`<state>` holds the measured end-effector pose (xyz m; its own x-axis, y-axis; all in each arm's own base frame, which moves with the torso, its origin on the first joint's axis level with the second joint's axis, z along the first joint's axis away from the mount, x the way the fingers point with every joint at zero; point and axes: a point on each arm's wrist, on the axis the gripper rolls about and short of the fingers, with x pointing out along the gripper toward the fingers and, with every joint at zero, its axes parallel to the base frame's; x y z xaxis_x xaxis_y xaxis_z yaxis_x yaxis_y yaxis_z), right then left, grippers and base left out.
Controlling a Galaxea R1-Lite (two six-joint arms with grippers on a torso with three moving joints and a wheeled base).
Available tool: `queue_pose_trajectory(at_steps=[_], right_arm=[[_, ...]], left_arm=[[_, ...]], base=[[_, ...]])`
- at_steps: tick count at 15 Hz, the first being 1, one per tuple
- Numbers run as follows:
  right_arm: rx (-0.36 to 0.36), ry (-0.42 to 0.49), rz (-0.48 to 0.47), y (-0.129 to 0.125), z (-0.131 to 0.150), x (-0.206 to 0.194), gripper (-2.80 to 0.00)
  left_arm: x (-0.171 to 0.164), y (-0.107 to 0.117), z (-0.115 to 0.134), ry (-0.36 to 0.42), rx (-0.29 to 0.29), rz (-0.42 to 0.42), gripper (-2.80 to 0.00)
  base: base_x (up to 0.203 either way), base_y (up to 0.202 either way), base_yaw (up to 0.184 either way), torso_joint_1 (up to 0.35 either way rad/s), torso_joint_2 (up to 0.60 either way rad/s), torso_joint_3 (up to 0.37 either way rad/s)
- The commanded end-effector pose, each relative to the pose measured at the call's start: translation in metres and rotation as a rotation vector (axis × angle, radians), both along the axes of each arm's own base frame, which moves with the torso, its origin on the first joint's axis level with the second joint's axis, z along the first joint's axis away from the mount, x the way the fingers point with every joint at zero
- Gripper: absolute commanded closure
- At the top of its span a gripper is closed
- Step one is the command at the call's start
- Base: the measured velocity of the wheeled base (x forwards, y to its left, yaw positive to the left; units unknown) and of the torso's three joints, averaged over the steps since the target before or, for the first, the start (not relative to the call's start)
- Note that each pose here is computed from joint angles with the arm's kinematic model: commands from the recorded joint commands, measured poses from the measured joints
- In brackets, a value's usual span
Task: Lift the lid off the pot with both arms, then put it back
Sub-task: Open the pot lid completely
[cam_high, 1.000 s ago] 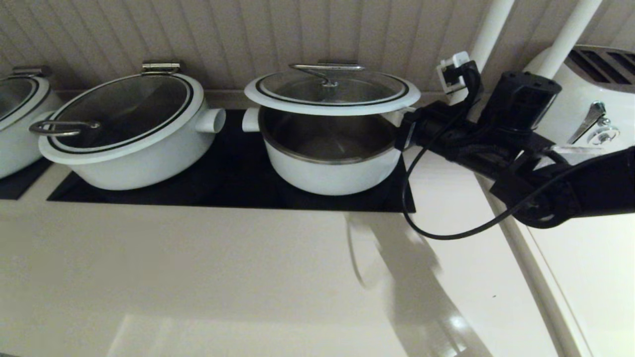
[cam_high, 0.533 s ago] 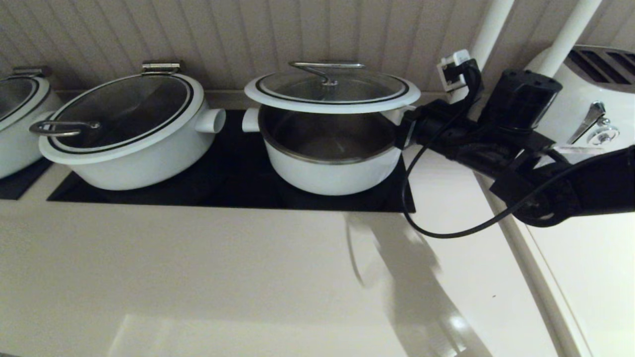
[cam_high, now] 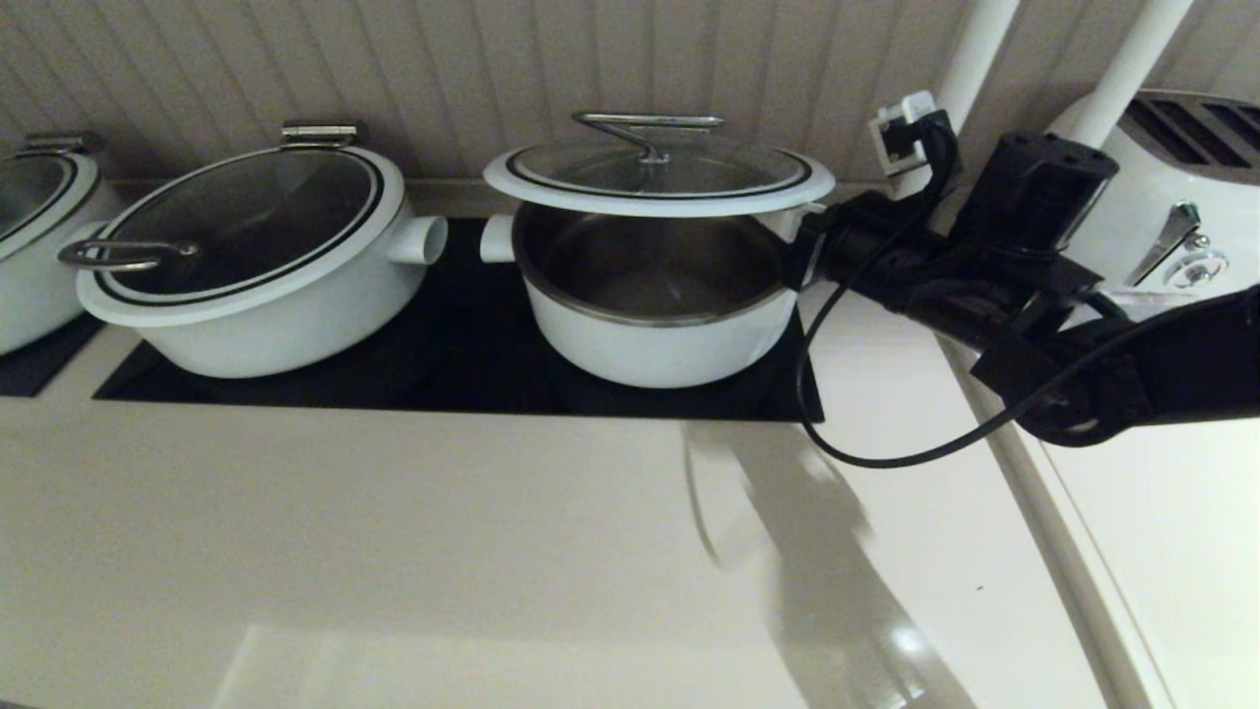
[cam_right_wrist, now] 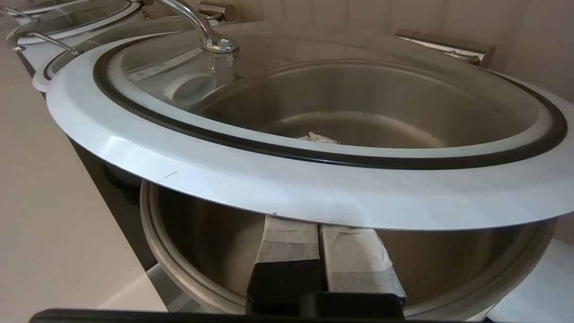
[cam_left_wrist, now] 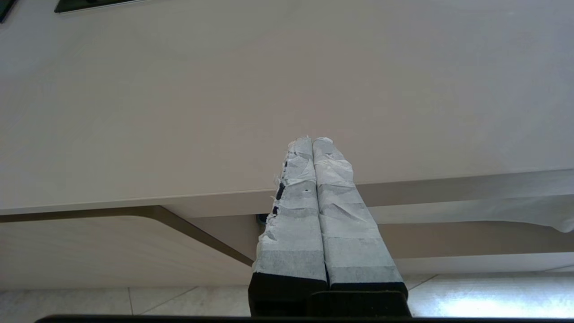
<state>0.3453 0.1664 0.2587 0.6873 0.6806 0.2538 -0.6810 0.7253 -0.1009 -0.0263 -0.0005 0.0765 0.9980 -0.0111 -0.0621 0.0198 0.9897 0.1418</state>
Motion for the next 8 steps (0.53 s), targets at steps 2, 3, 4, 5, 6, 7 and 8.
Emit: queue_pose_trajectory(at_steps=[2,3,4,5,6,7,8], right_arm=[[-0.001,0.000,0.006,0.0019,-0.0020,0.0013,0.00],[-0.001,0.000,0.004,0.0019,-0.0019,0.0013,0.00],[-0.001,0.000,0.004,0.0018,-0.0019,0.0014,0.00],[0.000,-0.001,0.003,0.0014,-0.0015,0.0016,0.00],[0.001,-0.004,0.003,0.0012,-0.0005,0.0013,0.00],[0.001,-0.004,0.003,0.0012,-0.0005,0.0013,0.00],[0.003,-0.009,0.003,0.0013,0.0013,0.0014,0.00]], left_arm=[[0.0000,0.0000,-0.0002,-0.001,-0.002,0.000,0.00],[0.0000,0.0000,-0.0002,-0.001,-0.003,0.001,0.00],[0.0000,0.0000,-0.0002,-0.001,-0.010,0.001,0.00],[0.0000,0.0000,-0.0002,-0.001,-0.012,0.001,0.00],[0.0000,0.0000,-0.0002,-0.001,-0.016,0.001,0.00],[0.0000,0.0000,-0.0004,0.000,-0.032,0.004,0.00],[0.0002,0.0001,-0.0009,0.003,-0.061,0.007,0.00]], base=[[0.000,0.000,0.000,0.000,0.00,0.000],[0.000,0.000,0.000,0.000,0.00,0.000],[0.000,0.000,0.000,0.000,0.00,0.000],[0.000,0.000,0.000,0.000,0.00,0.000],[0.000,0.000,0.000,0.000,0.00,0.000],[0.000,0.000,0.000,0.000,0.00,0.000],[0.000,0.000,0.000,0.000,0.00,0.000]])
